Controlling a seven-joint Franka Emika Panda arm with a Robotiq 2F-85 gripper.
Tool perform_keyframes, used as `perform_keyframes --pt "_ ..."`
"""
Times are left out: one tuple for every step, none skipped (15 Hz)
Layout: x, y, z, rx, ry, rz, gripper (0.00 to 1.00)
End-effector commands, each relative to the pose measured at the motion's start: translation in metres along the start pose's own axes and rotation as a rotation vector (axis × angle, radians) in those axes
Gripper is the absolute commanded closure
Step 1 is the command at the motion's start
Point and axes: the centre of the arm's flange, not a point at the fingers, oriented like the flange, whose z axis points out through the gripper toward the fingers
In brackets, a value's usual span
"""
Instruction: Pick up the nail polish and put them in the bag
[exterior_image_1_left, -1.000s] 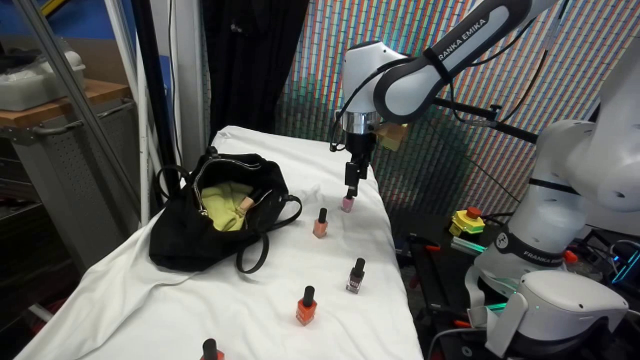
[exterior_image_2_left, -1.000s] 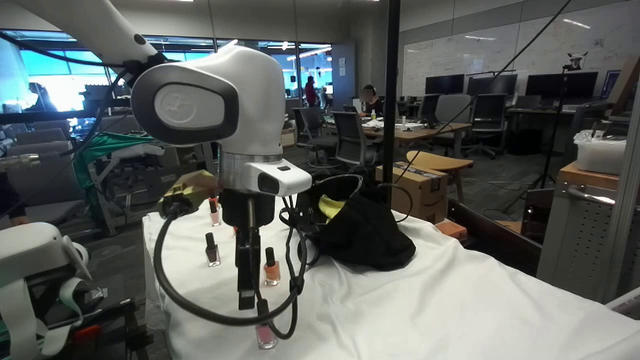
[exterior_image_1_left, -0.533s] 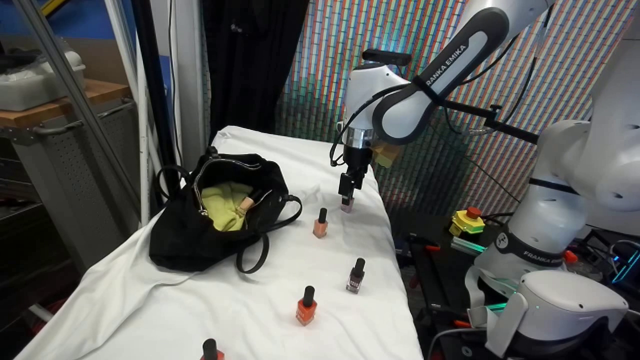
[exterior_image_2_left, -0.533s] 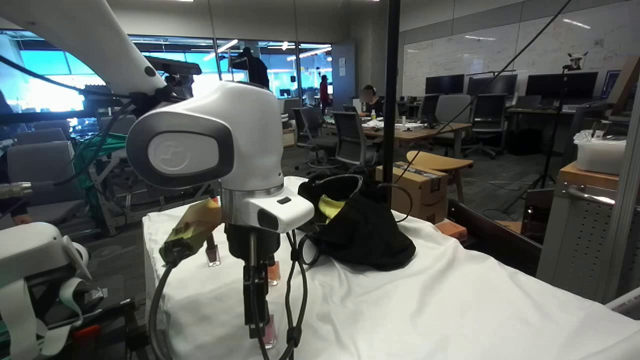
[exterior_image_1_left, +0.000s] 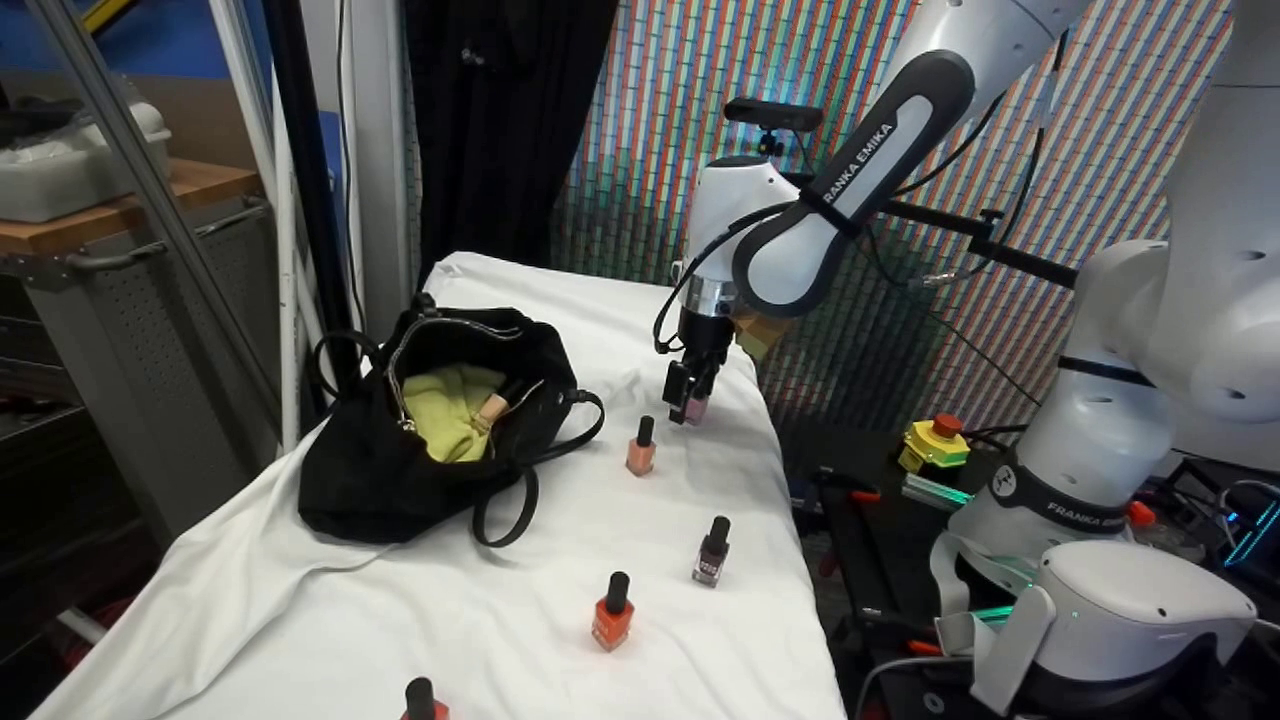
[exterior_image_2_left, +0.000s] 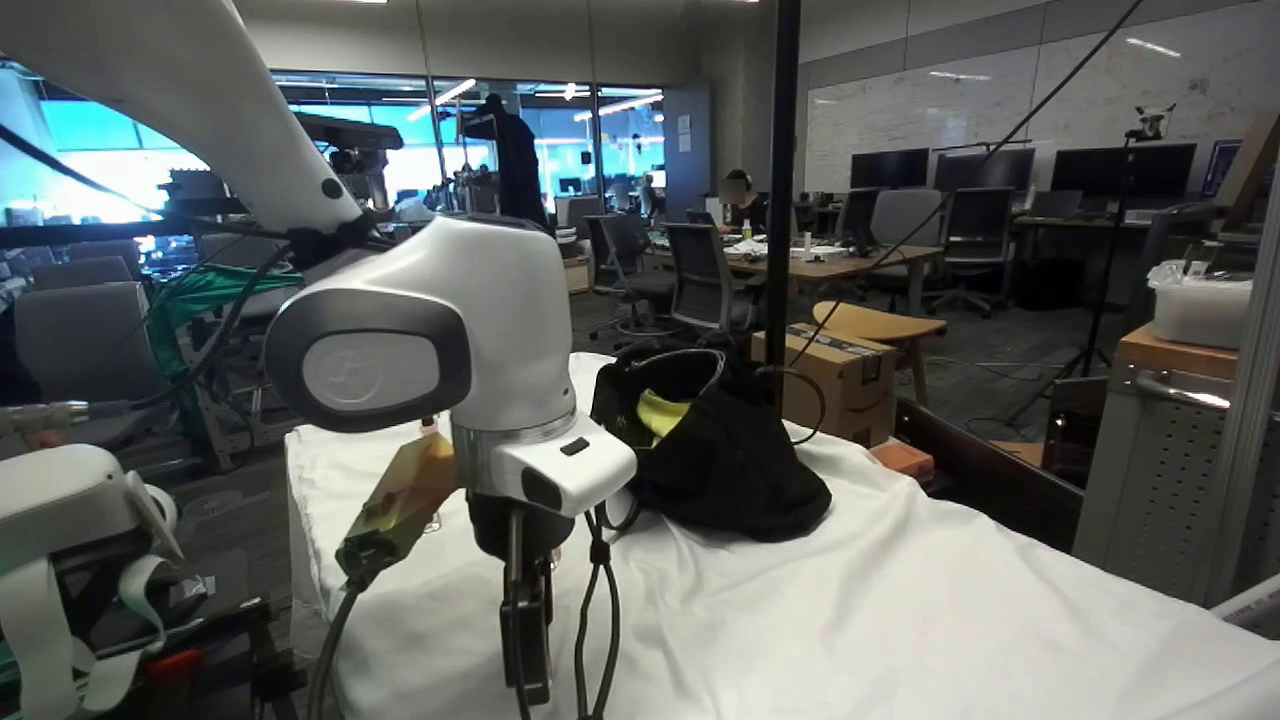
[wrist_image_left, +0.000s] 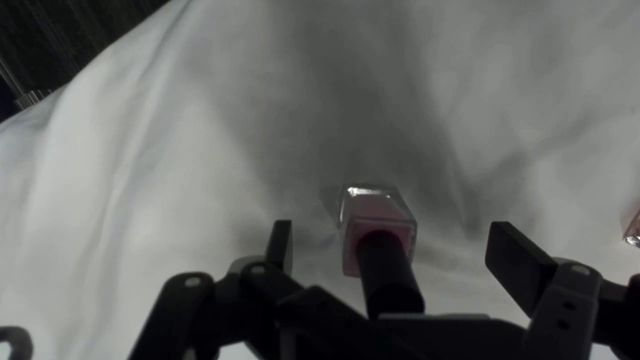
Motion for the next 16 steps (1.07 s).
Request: perform_keyframes --pt "0.0015 0.0099 0.0132 0.01 0.011 0.03 0.0" --pt "0.0022 0.0109 0.0144 0.012 0.014 0.034 0.0" --pt "0.0027 0.0116 0.0147 0.015 0.014 0.036 0.0" --pt "0.0026 0.0127 0.016 0.016 0.013 0.039 0.0" --pt "0.0031 0.013 0.0156 0.018 0.011 0.043 0.0" --pt "0.0047 0.0137 0.0155 0.02 0.008 0.045 0.0" --pt "0.0054 0.014 0.0155 0.023 0.008 0.049 0.0" --pt "0.0049 0.0135 0.0156 0.023 0.006 0.047 0.0" --pt "0.0046 0.013 0.0158 0.022 0.005 0.046 0.0" --pt "0.0042 0.012 0.0158 0.022 0.004 0.043 0.0" --pt "0.0041 0.011 0.0159 0.022 0.004 0.041 0.06" --pt "0.0038 0.0095 0.0162 0.019 0.005 0.037 0.21" --pt "0.0036 0.0086 0.0167 0.017 0.003 0.035 0.33" --pt "0.0033 0.0078 0.0168 0.017 0.004 0.032 0.4" --pt "0.0027 0.0067 0.0167 0.017 0.004 0.029 0.46" --pt "0.0024 0.0061 0.0167 0.014 0.004 0.027 0.54"
